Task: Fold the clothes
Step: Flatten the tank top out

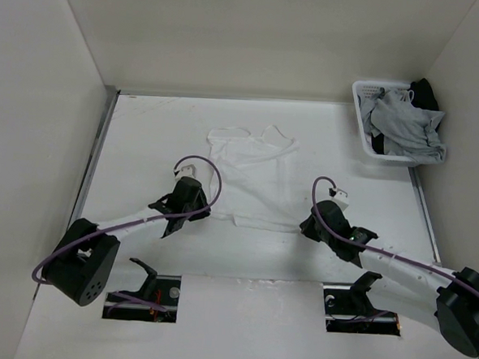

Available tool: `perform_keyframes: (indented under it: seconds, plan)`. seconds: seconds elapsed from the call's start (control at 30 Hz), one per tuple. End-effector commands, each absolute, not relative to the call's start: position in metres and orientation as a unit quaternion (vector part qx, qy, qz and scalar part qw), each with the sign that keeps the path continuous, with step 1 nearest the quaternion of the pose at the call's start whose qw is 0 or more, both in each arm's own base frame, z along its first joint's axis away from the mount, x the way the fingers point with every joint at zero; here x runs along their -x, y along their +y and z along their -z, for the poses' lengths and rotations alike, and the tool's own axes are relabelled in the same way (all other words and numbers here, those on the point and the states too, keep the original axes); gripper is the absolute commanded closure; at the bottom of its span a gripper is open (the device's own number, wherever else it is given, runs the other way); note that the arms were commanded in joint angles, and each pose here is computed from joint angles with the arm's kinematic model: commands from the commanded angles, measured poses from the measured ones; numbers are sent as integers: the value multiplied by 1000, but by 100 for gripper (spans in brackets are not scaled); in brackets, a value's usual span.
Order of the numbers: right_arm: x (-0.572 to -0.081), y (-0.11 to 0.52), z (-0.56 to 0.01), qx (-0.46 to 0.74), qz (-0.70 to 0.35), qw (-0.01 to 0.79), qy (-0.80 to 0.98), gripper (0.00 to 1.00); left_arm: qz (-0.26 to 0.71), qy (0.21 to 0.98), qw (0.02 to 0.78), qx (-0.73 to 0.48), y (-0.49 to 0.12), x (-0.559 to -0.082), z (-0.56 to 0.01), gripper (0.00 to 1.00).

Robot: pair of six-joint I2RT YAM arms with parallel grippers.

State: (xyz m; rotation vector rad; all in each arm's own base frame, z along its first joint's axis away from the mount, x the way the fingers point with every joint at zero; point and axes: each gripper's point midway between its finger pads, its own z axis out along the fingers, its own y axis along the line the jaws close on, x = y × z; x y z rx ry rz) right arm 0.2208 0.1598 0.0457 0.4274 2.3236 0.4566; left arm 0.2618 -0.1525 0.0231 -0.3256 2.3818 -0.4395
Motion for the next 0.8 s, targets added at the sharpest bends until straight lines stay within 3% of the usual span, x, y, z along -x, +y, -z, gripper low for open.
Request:
perform_keyframes:
  seconds: [0.0, 0.07, 0.17, 0.4, 0.6, 0.77]
  plan:
    - [-228, 166, -55, -168, -198, 375, 890, 99, 168, 911, 355, 124, -156, -271, -29, 87]
    - [-227, 166, -54, -168, -198, 375, 890, 99, 170, 908, 362, 127, -155, -272, -36, 94]
    - [-225, 161, -53, -175, -196, 374, 889, 99, 165, 904, 371, 134, -147, -263, -51, 96]
    - [-210, 160, -46, -191, -197, 346, 897, 97, 126, 923, 331, 152, -124, -224, -44, 78]
    - [-203, 173, -63, -163, -229, 351, 893, 66, 130, 918, 335, 166, -127, -224, -45, 66]
    - [-207, 175, -72, -148, -238, 361, 889, 59, 148, 914, 345, 152, -142, -235, -48, 61]
